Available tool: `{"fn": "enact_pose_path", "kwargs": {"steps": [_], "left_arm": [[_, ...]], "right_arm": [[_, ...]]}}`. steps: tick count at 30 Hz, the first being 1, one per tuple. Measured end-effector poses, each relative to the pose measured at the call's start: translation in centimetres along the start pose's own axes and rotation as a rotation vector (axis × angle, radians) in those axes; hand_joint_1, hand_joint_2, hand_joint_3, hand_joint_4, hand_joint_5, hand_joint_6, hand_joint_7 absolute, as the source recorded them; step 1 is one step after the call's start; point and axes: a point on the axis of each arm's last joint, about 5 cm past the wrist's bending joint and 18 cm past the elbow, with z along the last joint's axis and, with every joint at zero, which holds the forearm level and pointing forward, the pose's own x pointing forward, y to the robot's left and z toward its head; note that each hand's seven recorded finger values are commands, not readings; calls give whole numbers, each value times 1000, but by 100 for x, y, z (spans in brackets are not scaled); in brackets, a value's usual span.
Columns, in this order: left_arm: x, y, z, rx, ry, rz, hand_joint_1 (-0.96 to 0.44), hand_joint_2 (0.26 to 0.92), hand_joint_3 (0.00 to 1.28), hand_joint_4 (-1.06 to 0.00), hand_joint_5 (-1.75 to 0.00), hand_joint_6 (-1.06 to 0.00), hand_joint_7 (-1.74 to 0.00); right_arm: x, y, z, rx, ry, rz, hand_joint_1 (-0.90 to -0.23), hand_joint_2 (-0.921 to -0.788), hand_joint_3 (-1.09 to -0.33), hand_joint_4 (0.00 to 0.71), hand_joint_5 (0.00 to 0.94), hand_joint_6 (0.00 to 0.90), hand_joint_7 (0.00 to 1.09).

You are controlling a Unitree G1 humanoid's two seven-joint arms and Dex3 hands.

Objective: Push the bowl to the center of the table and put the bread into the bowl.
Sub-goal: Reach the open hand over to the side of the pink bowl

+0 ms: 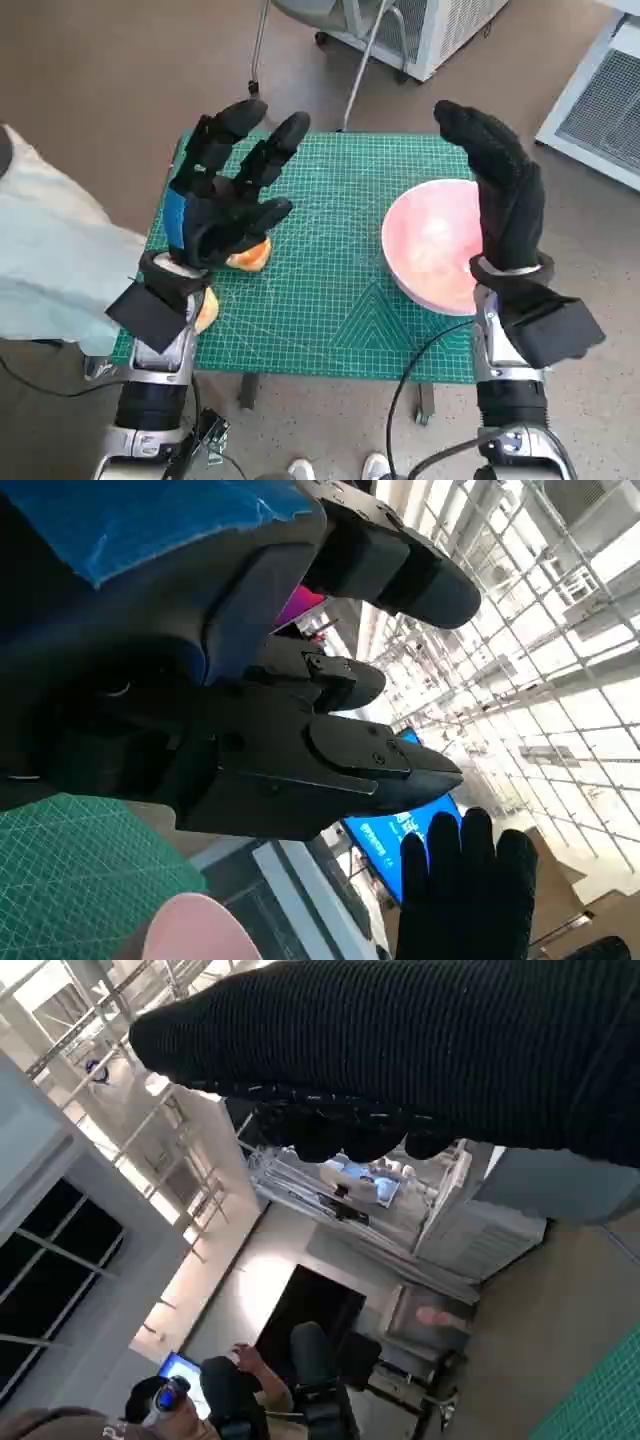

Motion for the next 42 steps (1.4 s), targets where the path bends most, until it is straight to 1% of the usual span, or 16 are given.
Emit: {"fn": "enact_pose_path", "kwargs": {"steps": [17, 29, 32, 35, 38, 42], "left_arm": [[1, 8, 2, 4, 0, -2, -149, 921, 134, -481, -1, -258, -705], [2, 6, 2, 4, 0, -3, -144, 921, 136, -481, -1, -258, -703], [2, 5, 2, 3, 0, -3, -142, 921, 136, -481, -1, -259, -702], [2, 4, 1, 4, 0, -3, -139, 921, 137, -481, -1, -259, -702], [1, 4, 1, 4, 0, -2, -136, 921, 138, -481, -1, -258, -702], [-4, 4, 0, 4, 1, -2, -125, 921, 140, -480, 0, -255, -704]], "right_arm": [[-1, -1, 0, -1, -2, 0, -576, -921, -727, 424, 6, 87, 815], [-5, -16, 2, -5, -2, 0, -587, -921, -724, 424, 6, 85, 819], [-15, -70, 3, -20, -2, 3, -583, -921, -727, 423, 6, 83, 822], [-42, -155, -2, -35, 2, -10, -582, -921, -728, 423, 5, 78, 821], [-95, -251, -18, -54, 9, -34, -584, -921, -727, 423, 5, 89, 798], [-225, -425, -69, -94, 47, -90, -591, -921, -712, 429, 5, 135, 714]]}}
